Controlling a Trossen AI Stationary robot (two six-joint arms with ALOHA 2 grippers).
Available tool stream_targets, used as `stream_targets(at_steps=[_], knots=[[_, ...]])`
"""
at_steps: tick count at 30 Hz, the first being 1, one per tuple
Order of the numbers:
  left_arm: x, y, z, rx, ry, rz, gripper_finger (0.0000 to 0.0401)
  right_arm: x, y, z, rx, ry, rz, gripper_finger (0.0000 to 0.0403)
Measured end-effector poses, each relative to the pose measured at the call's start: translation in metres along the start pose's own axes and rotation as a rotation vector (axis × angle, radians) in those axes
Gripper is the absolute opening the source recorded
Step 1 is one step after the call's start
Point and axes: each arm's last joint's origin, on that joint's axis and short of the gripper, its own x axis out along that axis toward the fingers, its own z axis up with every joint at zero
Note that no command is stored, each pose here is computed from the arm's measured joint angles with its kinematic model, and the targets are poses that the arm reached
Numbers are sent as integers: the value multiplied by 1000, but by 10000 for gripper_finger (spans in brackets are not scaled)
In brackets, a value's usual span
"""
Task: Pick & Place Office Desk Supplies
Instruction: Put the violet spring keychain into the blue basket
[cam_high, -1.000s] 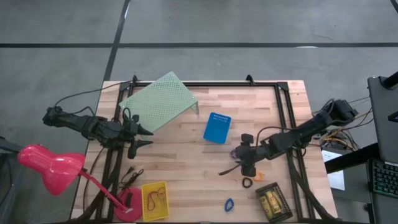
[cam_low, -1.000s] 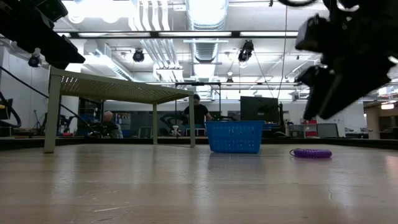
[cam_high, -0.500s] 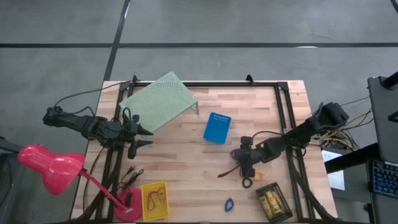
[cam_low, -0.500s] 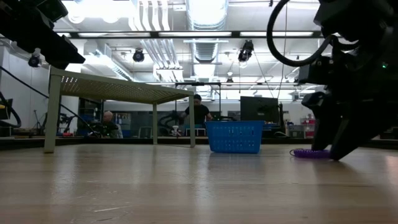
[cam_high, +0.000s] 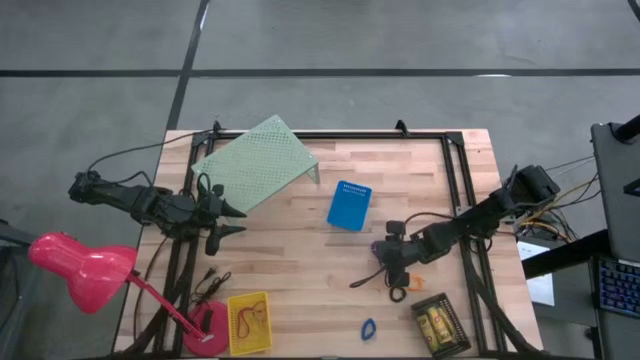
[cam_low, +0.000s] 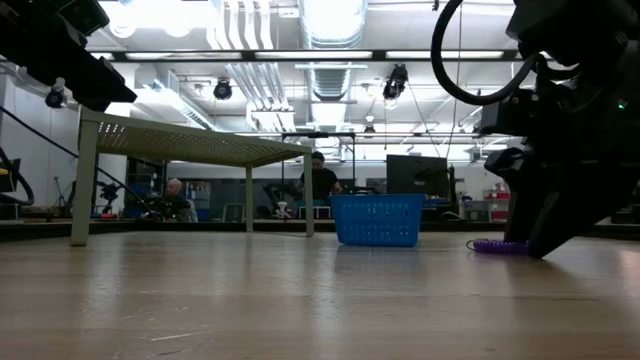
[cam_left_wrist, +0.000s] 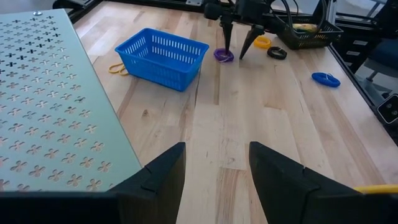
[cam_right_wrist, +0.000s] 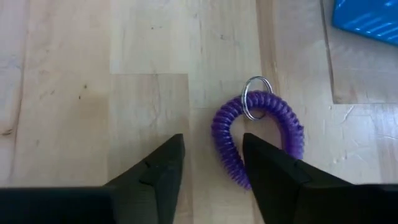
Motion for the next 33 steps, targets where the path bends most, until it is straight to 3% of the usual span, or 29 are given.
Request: stream_targets(at_steps=[14, 24, 29, 33], knots=[[0, 0, 0, 0, 0, 0, 183, 2, 0, -1, 32, 11, -5, 19], [0, 0, 0, 0, 0, 0, 183, -15, -4, 3, 104, -39, 7, 14], [0, 0, 0, 0, 0, 0, 183, -55, -9, 20, 200, -229, 75, 14], [0, 0, 0, 0, 0, 0, 183, -94, -20, 30, 276, -433, 51, 13]])
